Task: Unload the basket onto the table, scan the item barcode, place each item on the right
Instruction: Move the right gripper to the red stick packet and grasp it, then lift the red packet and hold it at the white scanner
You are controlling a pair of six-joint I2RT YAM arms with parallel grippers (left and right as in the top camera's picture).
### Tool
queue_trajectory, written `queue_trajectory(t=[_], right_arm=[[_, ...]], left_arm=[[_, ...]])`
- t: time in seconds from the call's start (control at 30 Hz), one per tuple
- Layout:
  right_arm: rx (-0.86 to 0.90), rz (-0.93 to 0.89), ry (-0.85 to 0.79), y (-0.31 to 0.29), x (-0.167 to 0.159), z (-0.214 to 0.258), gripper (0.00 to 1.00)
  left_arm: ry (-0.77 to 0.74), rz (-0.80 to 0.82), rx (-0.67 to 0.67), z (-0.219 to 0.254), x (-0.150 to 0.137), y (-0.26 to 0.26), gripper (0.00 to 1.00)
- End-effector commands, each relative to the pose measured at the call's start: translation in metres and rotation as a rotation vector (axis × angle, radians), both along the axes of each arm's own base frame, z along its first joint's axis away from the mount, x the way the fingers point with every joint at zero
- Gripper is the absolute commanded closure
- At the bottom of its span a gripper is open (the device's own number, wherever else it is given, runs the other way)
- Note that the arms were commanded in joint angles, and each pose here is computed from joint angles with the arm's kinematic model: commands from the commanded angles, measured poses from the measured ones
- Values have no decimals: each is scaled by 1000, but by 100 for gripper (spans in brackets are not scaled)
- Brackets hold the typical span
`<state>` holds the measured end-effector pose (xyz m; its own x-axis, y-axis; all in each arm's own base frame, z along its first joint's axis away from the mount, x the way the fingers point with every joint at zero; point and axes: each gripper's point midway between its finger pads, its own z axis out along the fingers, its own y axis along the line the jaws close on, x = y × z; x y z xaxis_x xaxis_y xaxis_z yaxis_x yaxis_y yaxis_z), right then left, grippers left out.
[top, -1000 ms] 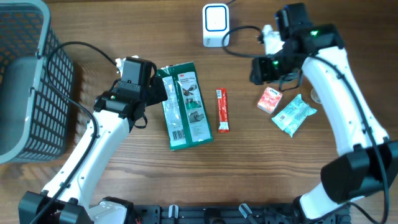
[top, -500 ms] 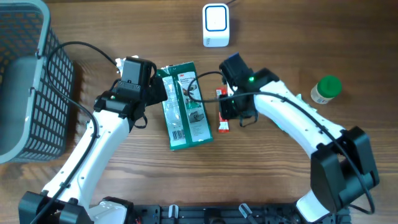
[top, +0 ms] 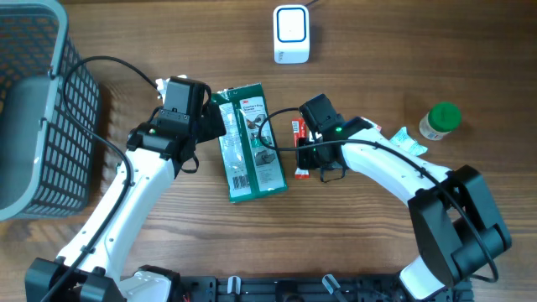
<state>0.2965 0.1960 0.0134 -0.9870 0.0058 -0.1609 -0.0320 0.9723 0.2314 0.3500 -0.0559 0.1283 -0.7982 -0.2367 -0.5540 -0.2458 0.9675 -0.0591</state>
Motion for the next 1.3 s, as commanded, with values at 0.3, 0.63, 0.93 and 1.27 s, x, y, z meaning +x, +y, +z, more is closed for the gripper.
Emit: queue_trajectory(t=[0.3,0.63,0.93,1.27], right_arm=[[-15,-33,12,4,-7,-7,69],[-76,-92,14,-8,-19,-25,69],[-101,25,-8,-14,-17,-25,86],[-44,110,-63,-5,-2,-7,96]], left_arm=[[-10,1,11,3,3,3,0],[-10,1,11,3,3,3,0],[-10,1,11,3,3,3,0],[-10,1,11,3,3,3,0]])
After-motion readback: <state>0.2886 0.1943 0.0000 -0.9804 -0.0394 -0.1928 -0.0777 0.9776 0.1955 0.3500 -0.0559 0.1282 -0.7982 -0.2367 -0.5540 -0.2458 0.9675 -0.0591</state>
